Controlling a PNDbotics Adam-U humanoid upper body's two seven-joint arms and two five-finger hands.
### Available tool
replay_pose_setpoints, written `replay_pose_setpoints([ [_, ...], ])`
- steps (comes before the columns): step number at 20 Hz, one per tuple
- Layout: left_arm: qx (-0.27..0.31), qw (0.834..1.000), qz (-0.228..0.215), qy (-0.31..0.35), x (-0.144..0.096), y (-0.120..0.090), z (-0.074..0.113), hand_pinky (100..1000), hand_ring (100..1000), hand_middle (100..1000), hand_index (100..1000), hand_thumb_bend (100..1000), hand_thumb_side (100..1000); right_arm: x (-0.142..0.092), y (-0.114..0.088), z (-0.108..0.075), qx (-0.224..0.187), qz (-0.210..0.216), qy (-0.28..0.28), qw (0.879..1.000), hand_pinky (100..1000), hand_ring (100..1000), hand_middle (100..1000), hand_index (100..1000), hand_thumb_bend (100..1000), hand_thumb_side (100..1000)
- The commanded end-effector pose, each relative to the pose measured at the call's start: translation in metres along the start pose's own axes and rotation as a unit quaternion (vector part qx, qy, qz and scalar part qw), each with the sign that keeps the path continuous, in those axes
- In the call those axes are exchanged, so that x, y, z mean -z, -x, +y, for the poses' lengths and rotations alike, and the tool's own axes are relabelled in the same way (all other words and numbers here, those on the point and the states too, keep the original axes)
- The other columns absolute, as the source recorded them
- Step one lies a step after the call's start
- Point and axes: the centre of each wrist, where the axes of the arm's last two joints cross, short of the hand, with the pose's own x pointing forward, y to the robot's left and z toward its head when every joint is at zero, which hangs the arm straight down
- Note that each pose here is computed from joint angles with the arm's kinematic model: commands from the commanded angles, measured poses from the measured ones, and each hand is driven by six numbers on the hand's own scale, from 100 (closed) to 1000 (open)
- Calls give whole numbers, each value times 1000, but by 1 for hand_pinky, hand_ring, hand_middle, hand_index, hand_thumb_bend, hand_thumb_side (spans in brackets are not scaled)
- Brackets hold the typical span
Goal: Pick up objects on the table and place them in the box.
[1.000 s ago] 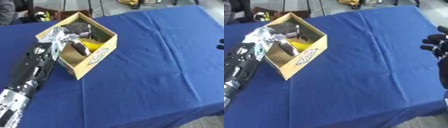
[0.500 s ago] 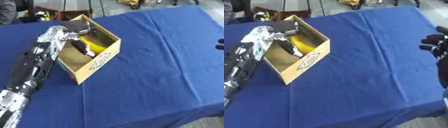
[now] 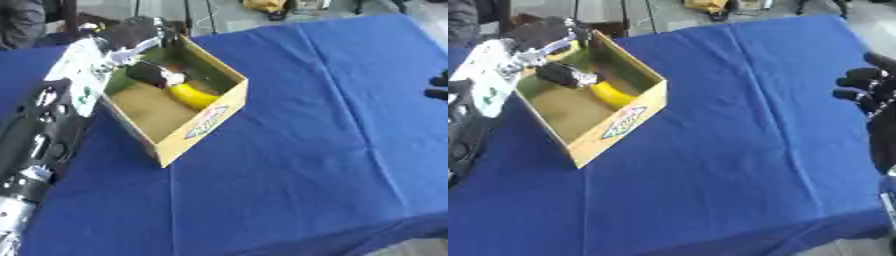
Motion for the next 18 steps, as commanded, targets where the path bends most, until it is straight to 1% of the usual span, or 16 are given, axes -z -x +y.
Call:
replay_pose_setpoints([
  [1, -25, 996, 16, -85, -16, 2, 19, 754, 594, 602, 737, 464, 905, 4, -7, -7, -12, -13, 7, 1000, 655, 669, 602, 803, 100, 831],
  [6, -79, 984, 54, -152, -47, -4, 4, 760, 590, 603, 741, 477, 1000, 3, -8, -10, -16, -14, 14, 1000, 655, 668, 601, 796, 100, 831],
  [9, -118, 972, 88, -181, -64, -7, -11, 757, 583, 600, 741, 490, 1000, 2, -7, -11, -18, -12, 17, 1000, 655, 668, 600, 792, 100, 830],
  [11, -142, 965, 113, -188, -76, -8, -24, 753, 579, 599, 741, 489, 1000, 0, -5, -11, -18, -8, 17, 1000, 656, 668, 600, 789, 100, 819],
  [12, -154, 962, 124, -188, -82, -9, -30, 753, 578, 598, 741, 494, 1000, -1, -5, -11, -17, -7, 17, 1000, 655, 668, 600, 788, 100, 831],
  [14, -178, 957, 136, -185, -91, -18, -40, 750, 576, 596, 741, 507, 1000, -1, -4, -10, -16, -5, 16, 1000, 655, 668, 600, 786, 100, 830],
  [18, -221, 946, 156, -178, -112, -35, -49, 748, 574, 595, 739, 506, 1000, -2, -1, -8, -8, 2, 11, 1000, 655, 668, 600, 785, 100, 830],
])
